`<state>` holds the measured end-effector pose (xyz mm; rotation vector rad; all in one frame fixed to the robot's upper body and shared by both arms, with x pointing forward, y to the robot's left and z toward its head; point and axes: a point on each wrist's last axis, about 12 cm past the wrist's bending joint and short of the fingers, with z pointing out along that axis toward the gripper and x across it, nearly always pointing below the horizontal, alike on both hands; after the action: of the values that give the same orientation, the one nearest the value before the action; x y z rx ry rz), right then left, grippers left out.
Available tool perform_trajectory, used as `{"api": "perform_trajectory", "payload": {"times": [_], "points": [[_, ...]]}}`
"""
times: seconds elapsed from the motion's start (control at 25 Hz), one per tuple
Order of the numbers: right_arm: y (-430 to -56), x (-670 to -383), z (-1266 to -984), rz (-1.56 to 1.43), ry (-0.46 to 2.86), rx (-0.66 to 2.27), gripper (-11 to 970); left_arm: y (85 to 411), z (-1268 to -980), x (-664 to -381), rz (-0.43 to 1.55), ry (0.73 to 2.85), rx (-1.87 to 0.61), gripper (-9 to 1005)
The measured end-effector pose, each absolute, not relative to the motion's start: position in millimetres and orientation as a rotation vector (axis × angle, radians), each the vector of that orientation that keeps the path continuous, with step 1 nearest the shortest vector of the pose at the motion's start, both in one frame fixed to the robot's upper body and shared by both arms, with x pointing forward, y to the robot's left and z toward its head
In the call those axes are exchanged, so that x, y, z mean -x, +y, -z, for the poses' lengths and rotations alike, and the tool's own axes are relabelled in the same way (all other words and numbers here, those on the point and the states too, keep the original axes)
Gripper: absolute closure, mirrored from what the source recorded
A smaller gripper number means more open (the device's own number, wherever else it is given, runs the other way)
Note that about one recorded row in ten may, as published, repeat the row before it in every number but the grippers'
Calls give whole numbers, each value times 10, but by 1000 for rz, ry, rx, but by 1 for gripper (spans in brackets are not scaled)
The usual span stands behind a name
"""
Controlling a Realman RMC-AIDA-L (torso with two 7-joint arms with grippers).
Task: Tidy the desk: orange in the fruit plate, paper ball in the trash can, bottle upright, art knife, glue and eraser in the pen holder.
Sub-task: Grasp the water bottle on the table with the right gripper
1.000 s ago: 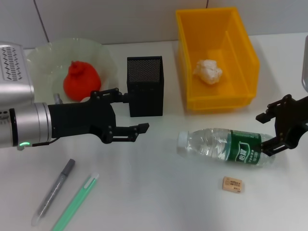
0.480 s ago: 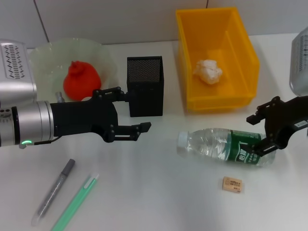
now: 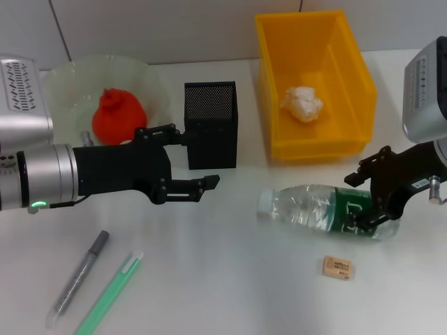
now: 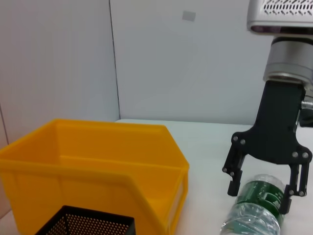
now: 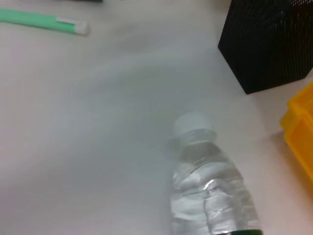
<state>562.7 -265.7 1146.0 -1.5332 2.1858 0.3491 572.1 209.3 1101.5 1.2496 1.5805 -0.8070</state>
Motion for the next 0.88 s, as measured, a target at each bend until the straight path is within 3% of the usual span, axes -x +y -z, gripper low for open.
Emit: {"api": "perform_trajectory", "payload": {"times": [0.88], "points": [[-2747,-5684,-11240,-305,2271,1468,209,2081,-11020,-5732,807,1580,-1251,162]]}}
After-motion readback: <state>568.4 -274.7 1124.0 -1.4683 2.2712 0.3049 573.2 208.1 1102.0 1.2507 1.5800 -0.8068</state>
